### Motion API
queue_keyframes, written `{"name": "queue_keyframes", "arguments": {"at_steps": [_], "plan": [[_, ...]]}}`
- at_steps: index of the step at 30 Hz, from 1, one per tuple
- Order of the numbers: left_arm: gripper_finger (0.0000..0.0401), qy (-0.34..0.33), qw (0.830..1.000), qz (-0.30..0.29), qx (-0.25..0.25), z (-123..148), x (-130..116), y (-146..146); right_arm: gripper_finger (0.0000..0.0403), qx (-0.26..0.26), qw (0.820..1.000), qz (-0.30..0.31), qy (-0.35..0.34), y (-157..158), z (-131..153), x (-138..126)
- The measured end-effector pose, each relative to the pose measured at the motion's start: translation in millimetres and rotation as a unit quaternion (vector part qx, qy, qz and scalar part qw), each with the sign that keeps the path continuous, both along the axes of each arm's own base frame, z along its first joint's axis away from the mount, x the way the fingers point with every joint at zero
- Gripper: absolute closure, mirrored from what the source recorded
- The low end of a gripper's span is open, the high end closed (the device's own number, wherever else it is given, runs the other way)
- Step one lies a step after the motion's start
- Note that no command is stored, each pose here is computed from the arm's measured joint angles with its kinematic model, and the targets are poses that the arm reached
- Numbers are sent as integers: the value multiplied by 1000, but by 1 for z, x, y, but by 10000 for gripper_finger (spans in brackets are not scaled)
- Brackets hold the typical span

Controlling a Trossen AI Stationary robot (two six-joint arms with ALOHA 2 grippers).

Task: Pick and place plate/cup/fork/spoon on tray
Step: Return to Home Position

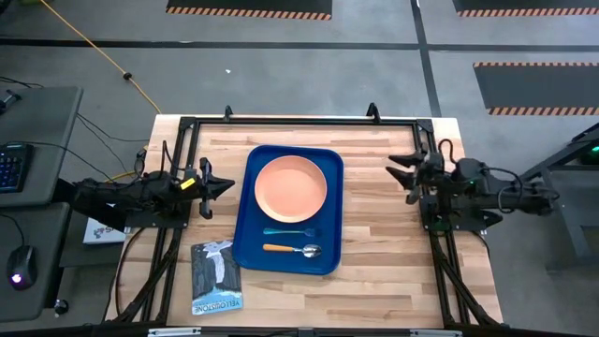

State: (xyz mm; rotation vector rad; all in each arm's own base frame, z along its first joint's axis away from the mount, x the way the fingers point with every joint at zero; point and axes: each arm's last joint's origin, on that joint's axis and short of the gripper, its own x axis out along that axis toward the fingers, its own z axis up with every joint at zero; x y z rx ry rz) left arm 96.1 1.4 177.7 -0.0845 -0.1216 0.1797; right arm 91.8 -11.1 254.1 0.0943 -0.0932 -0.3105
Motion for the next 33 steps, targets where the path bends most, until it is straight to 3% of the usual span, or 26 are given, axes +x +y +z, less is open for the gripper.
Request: {"name": "queue_keyframes", "arguments": {"at_steps": [6, 18, 24, 28, 33], "plan": [[401, 0, 1000, 0, 0, 0, 0, 0, 238, -9, 999, 41, -21, 3, -33, -8], [401, 2, 1000, 0, 2, 0, 0, 0, 238, -23, 998, 38, -33, 2, -73, 4], [401, 12, 1000, 2, 16, -2, 0, 0, 238, -35, 999, 29, -11, 2, -76, 5], [401, 40, 998, 12, 38, -6, 0, 0, 238, -5, 999, 28, 24, 2, -84, 6], [401, 39, 999, -4, -3, -7, 2, 0, 238, 5, 999, 34, 29, 2, -85, 6]]}}
